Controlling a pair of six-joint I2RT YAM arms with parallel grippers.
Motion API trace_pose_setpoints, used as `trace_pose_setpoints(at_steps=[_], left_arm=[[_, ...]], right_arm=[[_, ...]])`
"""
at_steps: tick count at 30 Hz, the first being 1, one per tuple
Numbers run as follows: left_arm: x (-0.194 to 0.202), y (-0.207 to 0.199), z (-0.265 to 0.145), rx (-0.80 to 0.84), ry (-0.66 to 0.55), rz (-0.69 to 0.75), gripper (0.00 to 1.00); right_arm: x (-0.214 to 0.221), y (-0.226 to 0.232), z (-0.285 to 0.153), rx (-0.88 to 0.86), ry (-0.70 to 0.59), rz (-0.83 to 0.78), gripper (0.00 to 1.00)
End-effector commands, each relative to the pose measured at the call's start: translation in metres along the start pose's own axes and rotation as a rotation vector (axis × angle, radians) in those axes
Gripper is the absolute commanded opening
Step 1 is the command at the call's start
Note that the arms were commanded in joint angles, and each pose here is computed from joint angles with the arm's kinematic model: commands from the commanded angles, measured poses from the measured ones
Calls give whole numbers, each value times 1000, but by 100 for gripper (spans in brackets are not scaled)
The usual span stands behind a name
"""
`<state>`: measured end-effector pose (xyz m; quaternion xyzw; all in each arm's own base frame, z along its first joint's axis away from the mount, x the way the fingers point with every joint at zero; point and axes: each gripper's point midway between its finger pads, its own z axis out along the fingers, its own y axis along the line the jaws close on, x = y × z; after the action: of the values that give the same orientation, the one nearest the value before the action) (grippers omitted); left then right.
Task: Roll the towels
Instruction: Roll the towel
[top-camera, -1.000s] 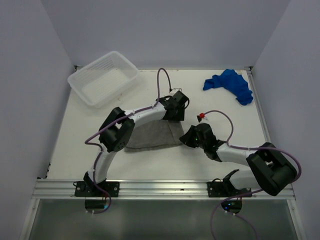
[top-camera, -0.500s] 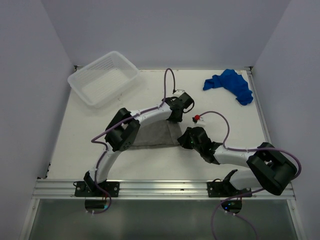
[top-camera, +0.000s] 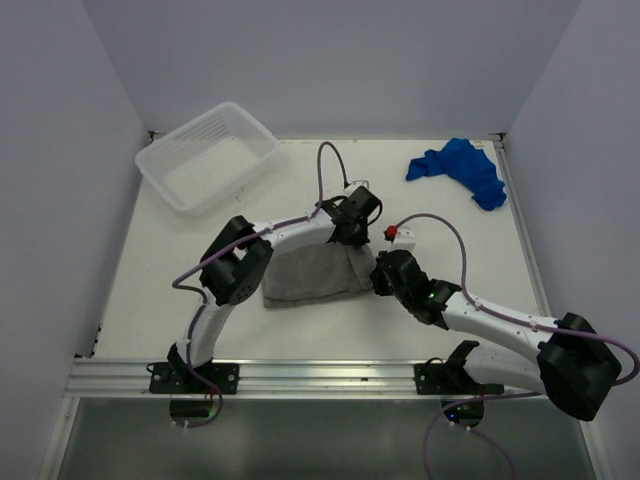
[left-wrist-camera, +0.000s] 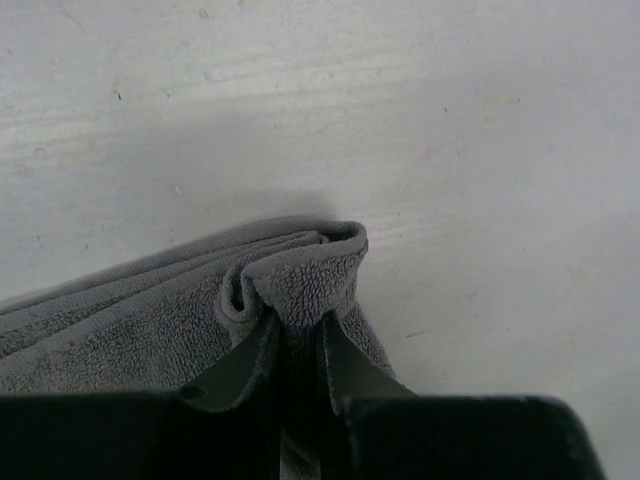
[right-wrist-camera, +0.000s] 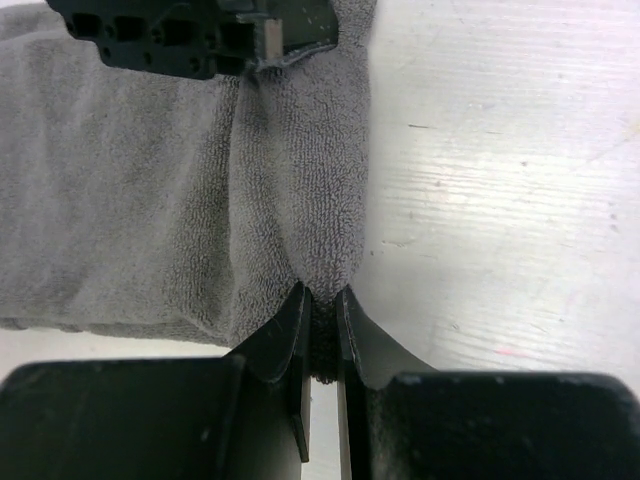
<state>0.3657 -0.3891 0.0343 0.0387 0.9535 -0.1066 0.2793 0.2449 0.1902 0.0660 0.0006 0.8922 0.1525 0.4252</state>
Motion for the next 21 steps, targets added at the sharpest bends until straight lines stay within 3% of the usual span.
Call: trace_pose_setpoints(at_steps=[1,9,11,21], left_arm=[[-22,-4,-5,141,-64,-161,0],[-61,-16,-42,411,-253,-307,0],[-61,-19,-48,467,-271,-316,0],[-61,-1,-54,520,-359,-279,0]], right_arm=[[-2,-21,-16,112,24,-162,0],[-5,-18,-30,297,1,-409,0],[-16,-14,-38,370,-75,-460,0],[-10,16,-37,560,-124,-803,0]])
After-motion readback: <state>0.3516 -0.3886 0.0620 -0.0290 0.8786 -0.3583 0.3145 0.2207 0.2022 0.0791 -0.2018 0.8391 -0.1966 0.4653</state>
